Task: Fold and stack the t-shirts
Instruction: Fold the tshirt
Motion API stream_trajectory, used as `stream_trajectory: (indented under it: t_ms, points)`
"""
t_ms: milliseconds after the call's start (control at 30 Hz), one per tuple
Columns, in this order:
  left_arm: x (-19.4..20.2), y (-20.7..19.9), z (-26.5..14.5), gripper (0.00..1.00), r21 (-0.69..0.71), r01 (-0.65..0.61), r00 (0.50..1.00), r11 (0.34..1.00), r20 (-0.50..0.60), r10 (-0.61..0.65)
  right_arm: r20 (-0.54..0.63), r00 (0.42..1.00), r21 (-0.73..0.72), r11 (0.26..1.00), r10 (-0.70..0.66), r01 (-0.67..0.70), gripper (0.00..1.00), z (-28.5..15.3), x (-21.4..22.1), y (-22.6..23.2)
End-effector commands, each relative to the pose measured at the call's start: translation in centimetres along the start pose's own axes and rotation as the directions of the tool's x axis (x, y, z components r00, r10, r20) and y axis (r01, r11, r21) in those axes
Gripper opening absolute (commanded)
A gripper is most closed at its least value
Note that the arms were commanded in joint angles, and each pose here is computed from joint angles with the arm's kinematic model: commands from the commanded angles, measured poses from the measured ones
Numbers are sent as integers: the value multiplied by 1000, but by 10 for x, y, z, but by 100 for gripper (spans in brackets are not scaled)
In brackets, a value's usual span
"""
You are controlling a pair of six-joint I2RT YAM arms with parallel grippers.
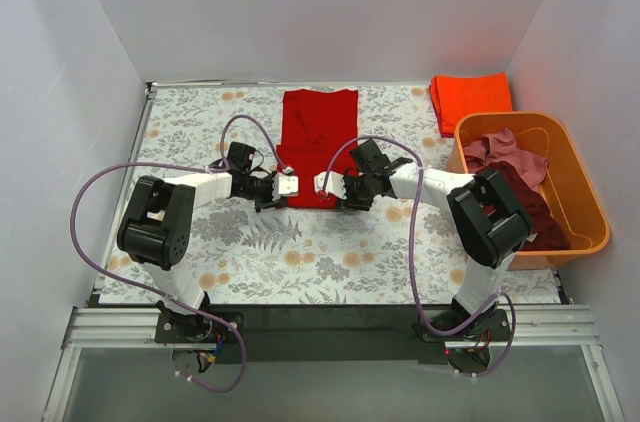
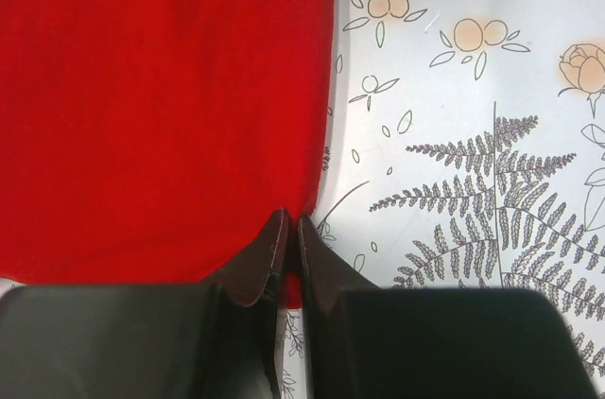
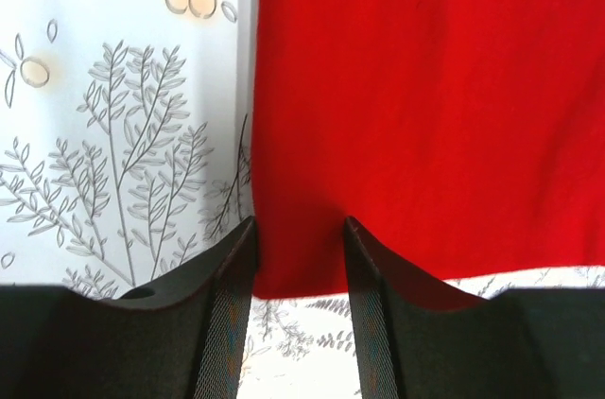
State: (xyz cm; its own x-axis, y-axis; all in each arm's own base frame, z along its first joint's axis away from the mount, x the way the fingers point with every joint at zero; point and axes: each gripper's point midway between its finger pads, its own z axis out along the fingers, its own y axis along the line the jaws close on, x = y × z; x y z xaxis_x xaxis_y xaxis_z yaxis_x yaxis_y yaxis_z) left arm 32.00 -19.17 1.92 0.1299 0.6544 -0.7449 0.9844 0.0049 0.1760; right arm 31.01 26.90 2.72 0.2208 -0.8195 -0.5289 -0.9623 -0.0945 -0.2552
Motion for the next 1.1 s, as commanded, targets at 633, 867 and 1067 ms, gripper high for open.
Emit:
stream_trajectory:
  t_ms: [633, 867, 1067]
  points:
    - [-1, -2, -8, 0, 29, 37, 998, 999, -45, -36, -68, 993, -33, 995, 93, -95, 1, -13, 17, 2]
    - [-55, 59, -45, 0, -76, 31, 999, 997, 16, -30, 36, 994, 117, 988, 99, -103, 1, -71, -24, -61]
    - [-80, 77, -64, 0, -121, 5, 1000, 993, 24, -2, 26, 997, 147, 987, 69, -72, 1, -93, -34, -71]
